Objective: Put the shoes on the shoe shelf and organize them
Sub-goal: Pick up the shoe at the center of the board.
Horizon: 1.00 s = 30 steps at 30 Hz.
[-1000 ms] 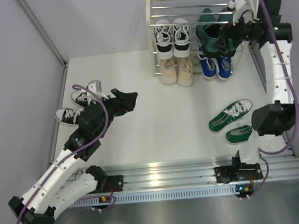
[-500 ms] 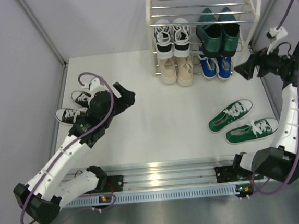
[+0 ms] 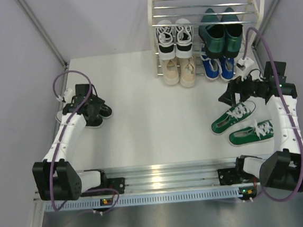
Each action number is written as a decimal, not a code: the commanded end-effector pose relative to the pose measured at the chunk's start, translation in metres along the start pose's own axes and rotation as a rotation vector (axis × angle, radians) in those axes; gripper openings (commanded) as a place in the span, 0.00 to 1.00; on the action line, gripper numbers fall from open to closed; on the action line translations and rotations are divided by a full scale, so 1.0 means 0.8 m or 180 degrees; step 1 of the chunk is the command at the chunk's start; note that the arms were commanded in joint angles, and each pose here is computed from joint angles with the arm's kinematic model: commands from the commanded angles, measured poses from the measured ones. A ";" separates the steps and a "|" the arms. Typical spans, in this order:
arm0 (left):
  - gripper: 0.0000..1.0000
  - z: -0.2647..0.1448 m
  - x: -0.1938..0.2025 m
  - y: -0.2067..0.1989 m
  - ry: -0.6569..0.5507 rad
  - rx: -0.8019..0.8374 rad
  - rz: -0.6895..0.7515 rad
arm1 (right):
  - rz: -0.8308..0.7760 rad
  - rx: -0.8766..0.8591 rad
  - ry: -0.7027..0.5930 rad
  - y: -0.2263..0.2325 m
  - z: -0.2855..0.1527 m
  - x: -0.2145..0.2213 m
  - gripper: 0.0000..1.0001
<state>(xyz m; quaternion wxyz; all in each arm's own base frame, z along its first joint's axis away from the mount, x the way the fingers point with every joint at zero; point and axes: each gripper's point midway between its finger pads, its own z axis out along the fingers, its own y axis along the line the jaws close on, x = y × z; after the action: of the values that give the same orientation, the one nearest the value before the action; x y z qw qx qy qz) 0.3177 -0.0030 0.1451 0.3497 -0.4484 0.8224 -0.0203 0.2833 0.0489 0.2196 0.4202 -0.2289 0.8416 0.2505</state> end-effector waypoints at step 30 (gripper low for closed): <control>0.41 0.146 -0.089 0.036 -0.0003 0.0079 -0.0382 | -0.0388 -0.0309 -0.0092 0.040 0.029 -0.007 0.89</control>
<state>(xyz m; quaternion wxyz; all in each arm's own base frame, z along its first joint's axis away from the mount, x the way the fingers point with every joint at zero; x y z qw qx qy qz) 0.3701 0.0874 0.0812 0.3201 -0.5159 0.7925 -0.0573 0.2810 0.0812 0.2080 0.4099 -0.2721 0.8286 0.2673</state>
